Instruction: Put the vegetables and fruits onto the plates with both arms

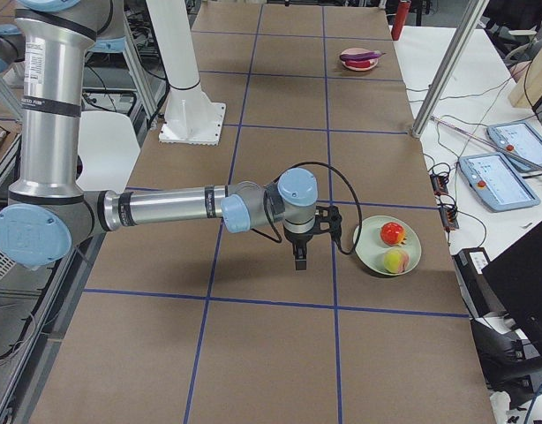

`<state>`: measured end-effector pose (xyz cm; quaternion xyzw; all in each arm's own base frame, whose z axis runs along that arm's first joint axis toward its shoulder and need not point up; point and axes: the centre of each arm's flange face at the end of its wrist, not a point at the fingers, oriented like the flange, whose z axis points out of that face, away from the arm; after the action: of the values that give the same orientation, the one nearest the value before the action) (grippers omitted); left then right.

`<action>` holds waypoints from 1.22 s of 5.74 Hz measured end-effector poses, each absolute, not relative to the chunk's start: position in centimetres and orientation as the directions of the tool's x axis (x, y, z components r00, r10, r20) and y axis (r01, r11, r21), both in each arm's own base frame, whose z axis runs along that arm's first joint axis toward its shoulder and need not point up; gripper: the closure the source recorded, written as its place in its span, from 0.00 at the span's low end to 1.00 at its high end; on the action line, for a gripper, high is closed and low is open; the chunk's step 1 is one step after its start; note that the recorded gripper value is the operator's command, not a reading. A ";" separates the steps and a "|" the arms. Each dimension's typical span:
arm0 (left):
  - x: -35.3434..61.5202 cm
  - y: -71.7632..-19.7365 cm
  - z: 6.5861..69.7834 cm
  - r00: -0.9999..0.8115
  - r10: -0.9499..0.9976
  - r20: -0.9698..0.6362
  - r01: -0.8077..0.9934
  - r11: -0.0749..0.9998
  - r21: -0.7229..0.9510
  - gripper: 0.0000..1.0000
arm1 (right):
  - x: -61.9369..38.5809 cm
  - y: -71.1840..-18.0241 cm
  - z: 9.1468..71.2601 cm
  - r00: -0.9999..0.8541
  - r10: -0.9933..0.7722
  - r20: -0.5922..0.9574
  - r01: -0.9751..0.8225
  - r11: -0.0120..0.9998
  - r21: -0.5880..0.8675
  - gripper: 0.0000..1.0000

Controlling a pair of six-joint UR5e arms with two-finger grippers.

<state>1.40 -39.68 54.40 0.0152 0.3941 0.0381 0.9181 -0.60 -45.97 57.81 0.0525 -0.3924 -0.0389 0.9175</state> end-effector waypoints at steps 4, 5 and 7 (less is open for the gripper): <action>-1.3 -41.1 56.1 0.693 0.092 -0.715 -0.091 0.995 0.040 0.00 | 3.2 -46.2 56.7 0.717 -0.197 0.669 0.145 0.980 0.133 0.00; -1.7 -41.8 57.1 0.696 0.051 -0.716 -0.065 0.998 0.008 0.00 | 3.1 -46.1 56.6 0.714 -0.193 0.673 0.144 0.981 0.129 0.00; -2.4 -43.6 57.8 0.697 0.001 -0.717 -0.024 0.999 -0.022 0.00 | 3.0 -46.4 56.6 0.704 -0.177 0.688 0.135 0.984 0.116 0.00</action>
<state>-2.38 -43.63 57.81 -0.0146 0.3890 0.0067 0.9211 3.01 -46.38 56.61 0.0284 -0.3752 -0.0845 0.9226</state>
